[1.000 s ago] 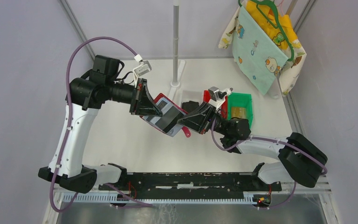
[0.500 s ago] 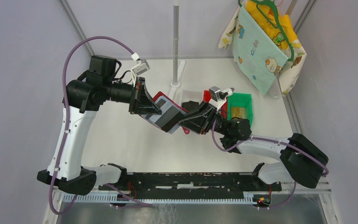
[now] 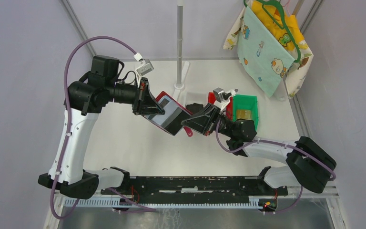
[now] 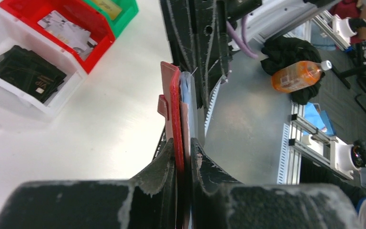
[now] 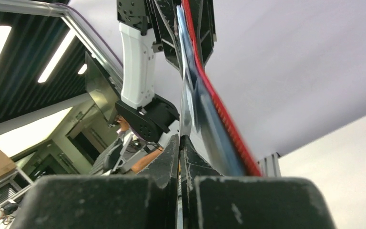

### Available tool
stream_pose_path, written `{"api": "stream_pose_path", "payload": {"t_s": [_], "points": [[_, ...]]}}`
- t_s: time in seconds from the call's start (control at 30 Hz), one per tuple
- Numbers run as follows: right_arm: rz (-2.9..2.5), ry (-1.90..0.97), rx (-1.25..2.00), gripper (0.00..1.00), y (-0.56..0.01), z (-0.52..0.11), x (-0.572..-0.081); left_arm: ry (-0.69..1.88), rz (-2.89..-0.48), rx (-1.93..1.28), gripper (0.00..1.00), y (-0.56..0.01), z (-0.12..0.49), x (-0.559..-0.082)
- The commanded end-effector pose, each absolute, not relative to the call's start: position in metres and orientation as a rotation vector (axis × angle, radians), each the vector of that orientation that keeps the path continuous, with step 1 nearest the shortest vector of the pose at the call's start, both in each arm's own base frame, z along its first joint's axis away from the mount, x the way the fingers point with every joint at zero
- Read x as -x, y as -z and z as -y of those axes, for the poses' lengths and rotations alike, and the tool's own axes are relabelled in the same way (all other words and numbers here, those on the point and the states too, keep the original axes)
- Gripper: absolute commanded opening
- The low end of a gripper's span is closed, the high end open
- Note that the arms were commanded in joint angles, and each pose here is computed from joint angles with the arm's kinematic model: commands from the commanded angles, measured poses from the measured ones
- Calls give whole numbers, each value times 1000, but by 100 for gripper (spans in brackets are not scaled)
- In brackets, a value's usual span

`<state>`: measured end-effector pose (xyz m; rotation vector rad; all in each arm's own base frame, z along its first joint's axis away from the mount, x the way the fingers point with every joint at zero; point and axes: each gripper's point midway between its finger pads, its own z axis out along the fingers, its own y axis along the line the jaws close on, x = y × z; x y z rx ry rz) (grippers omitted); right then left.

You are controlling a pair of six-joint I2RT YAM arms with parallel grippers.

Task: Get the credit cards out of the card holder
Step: Remove the credit card from the card holder.

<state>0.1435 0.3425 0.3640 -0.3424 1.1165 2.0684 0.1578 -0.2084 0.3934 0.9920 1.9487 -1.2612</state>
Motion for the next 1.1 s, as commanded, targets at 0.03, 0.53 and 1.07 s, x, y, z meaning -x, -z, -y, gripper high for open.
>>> {"api": "stream_pose_path", "payload": {"t_s": [0.03, 0.53, 1.07], "points": [[-1180, -1971, 426, 0, -356, -317, -142, 1021, -1973, -983, 2, -387, 195, -187], [-1656, -1526, 501, 0, -279, -288, -202, 498, -2026, -1044, 2, -347, 144, -224], [-2102, -791, 598, 0, -194, -270, -329, 653, -1954, -1174, 2, -345, 156, -190]]}}
